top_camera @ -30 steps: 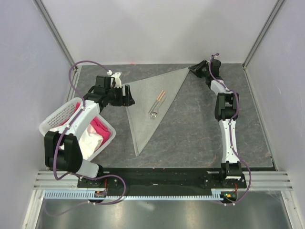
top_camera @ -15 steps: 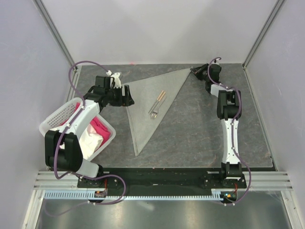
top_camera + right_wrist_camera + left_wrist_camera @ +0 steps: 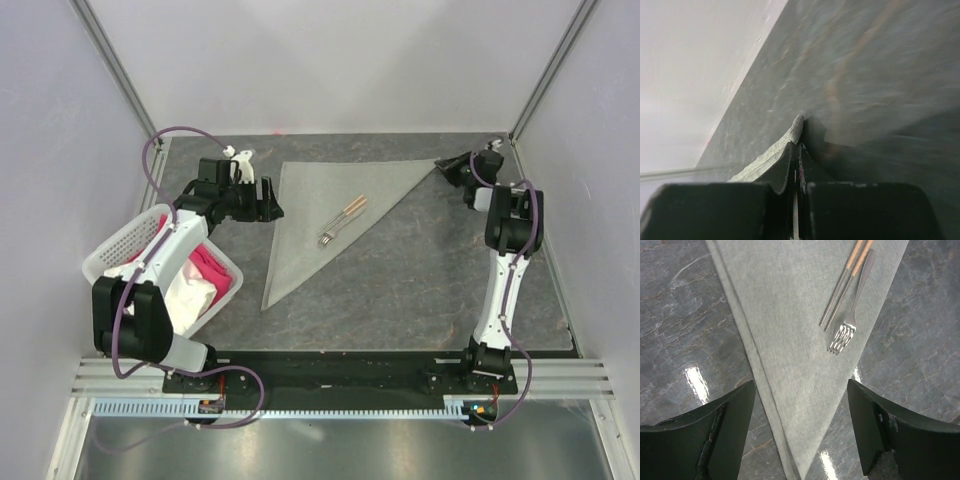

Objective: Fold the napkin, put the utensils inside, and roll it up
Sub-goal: Fold the napkin

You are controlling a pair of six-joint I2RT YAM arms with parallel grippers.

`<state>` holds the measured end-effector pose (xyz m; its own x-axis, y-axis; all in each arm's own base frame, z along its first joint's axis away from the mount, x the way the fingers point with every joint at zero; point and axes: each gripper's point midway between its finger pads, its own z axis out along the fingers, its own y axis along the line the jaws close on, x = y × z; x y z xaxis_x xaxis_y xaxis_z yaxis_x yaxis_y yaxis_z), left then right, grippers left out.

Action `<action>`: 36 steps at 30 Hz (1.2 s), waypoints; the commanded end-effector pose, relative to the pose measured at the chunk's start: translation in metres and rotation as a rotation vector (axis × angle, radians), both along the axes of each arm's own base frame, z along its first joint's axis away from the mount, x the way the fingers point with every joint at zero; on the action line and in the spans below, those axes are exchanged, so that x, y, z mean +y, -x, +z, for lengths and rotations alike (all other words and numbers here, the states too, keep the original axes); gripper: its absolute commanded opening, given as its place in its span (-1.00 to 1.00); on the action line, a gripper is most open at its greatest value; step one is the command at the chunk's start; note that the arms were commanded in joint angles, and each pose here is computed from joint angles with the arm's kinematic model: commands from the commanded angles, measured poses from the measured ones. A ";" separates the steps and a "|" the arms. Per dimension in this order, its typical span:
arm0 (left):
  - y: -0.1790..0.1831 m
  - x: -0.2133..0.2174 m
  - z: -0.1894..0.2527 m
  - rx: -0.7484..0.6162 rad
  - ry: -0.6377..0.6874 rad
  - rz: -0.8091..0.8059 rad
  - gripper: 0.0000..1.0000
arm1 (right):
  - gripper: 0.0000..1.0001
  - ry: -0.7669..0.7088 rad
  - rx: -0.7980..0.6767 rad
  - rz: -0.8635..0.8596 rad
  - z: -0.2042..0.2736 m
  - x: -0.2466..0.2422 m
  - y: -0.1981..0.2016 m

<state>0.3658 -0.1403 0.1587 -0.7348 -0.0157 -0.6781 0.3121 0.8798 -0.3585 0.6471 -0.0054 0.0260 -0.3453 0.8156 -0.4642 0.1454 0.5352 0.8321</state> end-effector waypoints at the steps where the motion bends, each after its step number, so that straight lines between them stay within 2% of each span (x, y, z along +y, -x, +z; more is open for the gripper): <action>1: 0.001 -0.008 0.030 -0.077 0.068 -0.023 0.63 | -1.00 0.093 -0.037 -0.073 0.029 -0.060 0.018; 7: 0.008 -0.012 0.038 -0.098 0.097 -0.041 0.63 | -1.00 0.136 -0.041 -0.087 0.048 -0.086 0.041; 15: 0.014 -0.014 0.052 -0.133 0.119 -0.055 0.63 | -1.00 0.182 -0.117 -0.001 0.097 -0.061 0.061; 21: 0.013 -0.012 0.054 -0.149 0.106 -0.050 0.63 | -1.00 0.195 -0.144 0.124 0.114 0.003 0.082; 31: 0.014 -0.012 0.057 -0.156 0.109 -0.053 0.63 | -1.00 0.161 -0.122 0.351 0.097 0.135 0.143; 36: 0.015 -0.013 0.059 -0.160 0.115 -0.055 0.63 | -1.00 0.114 -0.137 0.411 0.102 0.170 0.163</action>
<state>0.3506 -0.1492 0.1978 -0.6640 -0.0360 -0.7469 0.3895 0.8359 -0.3866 0.4856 0.1488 0.0873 -0.6142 0.5594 -0.5566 -0.0923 0.6495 0.7547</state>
